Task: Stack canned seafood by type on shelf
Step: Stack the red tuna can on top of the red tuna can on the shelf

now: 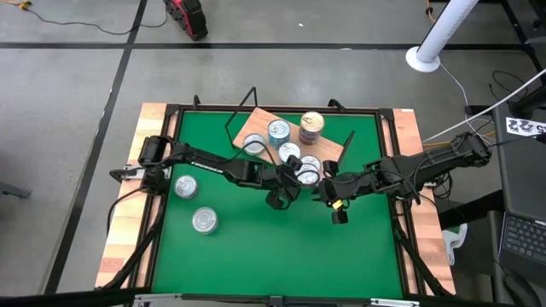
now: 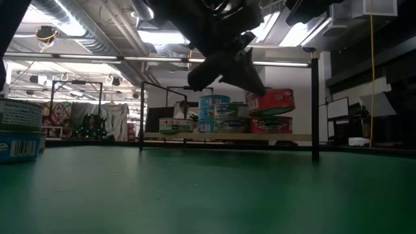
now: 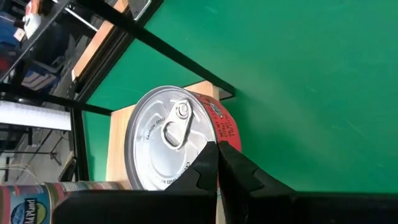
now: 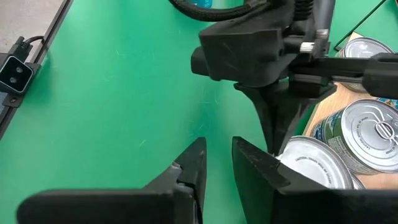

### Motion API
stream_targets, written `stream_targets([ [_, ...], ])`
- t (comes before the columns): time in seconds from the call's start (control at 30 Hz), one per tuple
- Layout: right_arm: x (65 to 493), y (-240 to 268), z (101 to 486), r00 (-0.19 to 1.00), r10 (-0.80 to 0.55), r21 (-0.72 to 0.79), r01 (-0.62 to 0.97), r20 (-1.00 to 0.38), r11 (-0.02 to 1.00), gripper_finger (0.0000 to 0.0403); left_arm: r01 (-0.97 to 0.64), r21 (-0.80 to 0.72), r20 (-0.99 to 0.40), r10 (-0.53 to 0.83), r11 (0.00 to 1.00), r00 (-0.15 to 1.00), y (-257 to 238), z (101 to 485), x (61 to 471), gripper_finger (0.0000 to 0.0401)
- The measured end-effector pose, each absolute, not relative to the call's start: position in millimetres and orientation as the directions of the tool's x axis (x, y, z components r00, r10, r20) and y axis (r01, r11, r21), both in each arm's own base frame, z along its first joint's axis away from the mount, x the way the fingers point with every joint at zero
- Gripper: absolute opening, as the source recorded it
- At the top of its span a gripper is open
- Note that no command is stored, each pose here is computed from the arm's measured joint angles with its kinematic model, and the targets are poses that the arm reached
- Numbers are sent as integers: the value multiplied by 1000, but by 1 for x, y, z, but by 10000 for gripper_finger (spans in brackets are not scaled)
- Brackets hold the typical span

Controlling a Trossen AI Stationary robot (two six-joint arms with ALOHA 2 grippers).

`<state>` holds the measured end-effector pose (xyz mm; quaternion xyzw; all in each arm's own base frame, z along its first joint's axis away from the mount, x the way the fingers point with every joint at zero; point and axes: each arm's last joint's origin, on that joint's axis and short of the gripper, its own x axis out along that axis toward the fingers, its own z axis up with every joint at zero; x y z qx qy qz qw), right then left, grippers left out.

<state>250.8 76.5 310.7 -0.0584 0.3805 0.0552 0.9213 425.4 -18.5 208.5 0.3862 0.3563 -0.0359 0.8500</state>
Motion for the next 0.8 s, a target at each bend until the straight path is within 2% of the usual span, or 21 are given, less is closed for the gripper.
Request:
stream_targets([
  [0.27, 251, 76, 311, 705, 57, -66, -146, -707, 987, 79, 274, 633, -570, 196, 724, 798, 2, 215, 432, 0],
  [0.8, 251, 76, 311, 704, 57, -66, -146, -708, 987, 79, 289, 590, -596, 165, 754, 786, 27, 207, 433, 0],
])
